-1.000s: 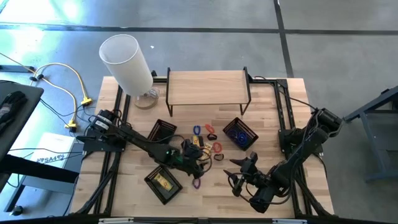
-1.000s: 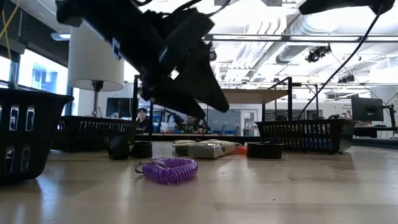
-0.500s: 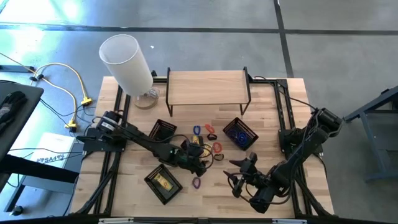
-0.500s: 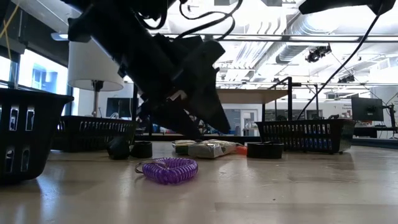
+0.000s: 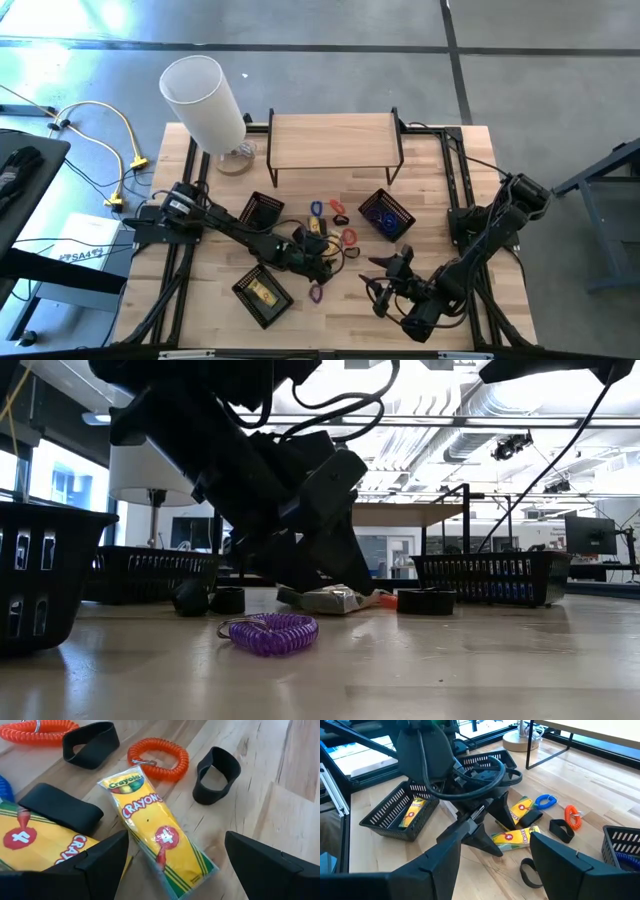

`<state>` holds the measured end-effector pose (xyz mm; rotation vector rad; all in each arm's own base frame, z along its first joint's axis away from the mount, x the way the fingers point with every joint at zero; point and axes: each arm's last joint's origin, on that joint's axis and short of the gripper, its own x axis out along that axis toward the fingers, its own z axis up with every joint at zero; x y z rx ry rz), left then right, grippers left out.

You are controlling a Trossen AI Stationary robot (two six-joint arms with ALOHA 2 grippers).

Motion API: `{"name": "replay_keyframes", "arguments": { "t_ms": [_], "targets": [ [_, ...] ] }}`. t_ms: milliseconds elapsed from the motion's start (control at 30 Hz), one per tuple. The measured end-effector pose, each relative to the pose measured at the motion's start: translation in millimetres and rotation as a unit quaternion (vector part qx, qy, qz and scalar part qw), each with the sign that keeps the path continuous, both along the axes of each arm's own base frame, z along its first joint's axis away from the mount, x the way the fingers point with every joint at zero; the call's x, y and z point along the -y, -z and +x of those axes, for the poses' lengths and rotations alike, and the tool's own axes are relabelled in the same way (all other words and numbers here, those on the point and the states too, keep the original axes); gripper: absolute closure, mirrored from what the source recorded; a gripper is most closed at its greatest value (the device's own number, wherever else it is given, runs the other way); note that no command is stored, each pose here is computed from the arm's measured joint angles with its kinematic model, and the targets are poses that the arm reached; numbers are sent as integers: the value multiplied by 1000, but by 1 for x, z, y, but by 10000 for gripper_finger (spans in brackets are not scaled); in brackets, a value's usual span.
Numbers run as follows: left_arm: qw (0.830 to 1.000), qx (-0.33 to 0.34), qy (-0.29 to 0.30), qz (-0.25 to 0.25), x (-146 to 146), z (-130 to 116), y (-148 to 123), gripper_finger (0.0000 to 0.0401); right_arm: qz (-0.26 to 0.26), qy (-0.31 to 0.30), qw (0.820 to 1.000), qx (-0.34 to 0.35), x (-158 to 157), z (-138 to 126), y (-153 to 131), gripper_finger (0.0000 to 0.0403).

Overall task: Pick & Place Office Desk Supplies
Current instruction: Put the right crayon box into the bottom black bin

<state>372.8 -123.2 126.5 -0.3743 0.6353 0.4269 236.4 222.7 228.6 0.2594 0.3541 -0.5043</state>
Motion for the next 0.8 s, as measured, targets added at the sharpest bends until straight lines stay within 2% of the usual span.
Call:
{"name": "replay_keyframes", "arguments": {
  "t_ms": [167, 300, 533, 800],
  "targets": [
    [999, -19, 7, 34, -1, -2, 3, 81, 1, 0, 1000, 1, 0, 0, 0, 176],
    [998, -44, 5, 48, -6, -4, 5, 102, 1, 0, 1000, 1, 0, 0, 0, 176],
    [996, -58, 21, 68, -7, -5, 7, 164, 1, 0, 1000, 1, 0, 0, 0, 176],
    [993, -66, 41, 86, -7, -6, 6, 259, 1, 0, 1000, 1, 0, 0, 0, 176]
  ]
}}
